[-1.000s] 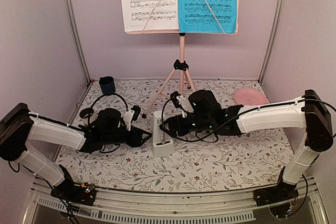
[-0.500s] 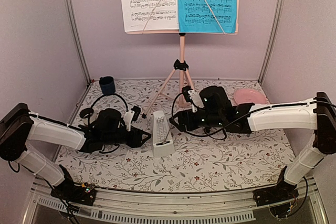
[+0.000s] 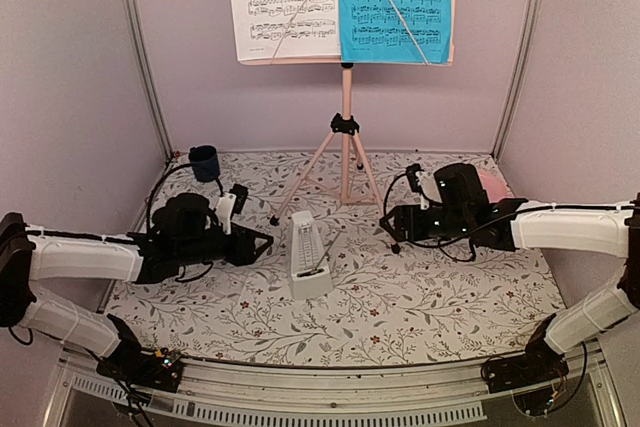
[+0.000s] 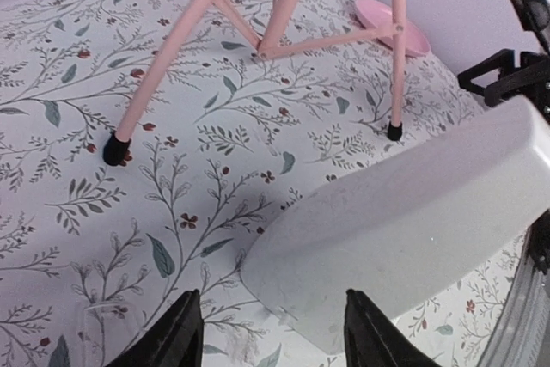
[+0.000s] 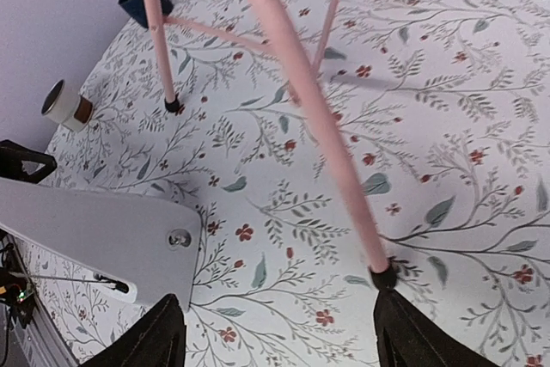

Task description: Set up the instrument practice props

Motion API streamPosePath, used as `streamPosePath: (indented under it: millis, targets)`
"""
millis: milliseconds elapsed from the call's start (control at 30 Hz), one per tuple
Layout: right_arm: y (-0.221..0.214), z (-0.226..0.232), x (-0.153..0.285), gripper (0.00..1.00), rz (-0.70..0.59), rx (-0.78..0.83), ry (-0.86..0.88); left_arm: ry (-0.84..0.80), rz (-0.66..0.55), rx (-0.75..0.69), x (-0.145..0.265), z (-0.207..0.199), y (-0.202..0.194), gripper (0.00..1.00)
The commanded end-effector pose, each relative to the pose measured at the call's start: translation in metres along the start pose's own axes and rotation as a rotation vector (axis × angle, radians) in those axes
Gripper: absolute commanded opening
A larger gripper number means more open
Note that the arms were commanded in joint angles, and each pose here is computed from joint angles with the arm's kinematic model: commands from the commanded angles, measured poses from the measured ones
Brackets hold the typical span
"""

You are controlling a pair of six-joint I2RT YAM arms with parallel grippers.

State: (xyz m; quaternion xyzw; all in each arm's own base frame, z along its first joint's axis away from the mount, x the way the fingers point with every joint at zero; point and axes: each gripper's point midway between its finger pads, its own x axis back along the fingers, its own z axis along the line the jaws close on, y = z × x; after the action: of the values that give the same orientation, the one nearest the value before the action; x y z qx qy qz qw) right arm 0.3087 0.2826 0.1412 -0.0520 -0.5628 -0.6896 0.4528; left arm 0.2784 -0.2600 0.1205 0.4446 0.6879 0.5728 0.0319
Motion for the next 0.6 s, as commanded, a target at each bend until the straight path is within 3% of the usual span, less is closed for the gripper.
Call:
streamPosePath:
  millis: [0,267,400,567]
  targets:
    - [0.041,-0.020,0.047,0.78,-0.128,-0.019,0.013,0.074,-0.055,0.020,0.026,0.031,0.022,0.58]
    - [0.063,-0.048,0.089,0.93,-0.201,-0.025,0.037,0.236,-0.155,0.130,0.082,0.094,0.066,0.60]
    - [0.071,-0.047,0.102,1.00,-0.222,-0.003,0.089,0.228,-0.190,0.144,0.096,0.090,0.089,0.63]
    - [0.093,-0.050,0.124,0.99,-0.295,0.012,0.104,0.186,-0.219,0.131,0.108,0.073,0.121,0.73]
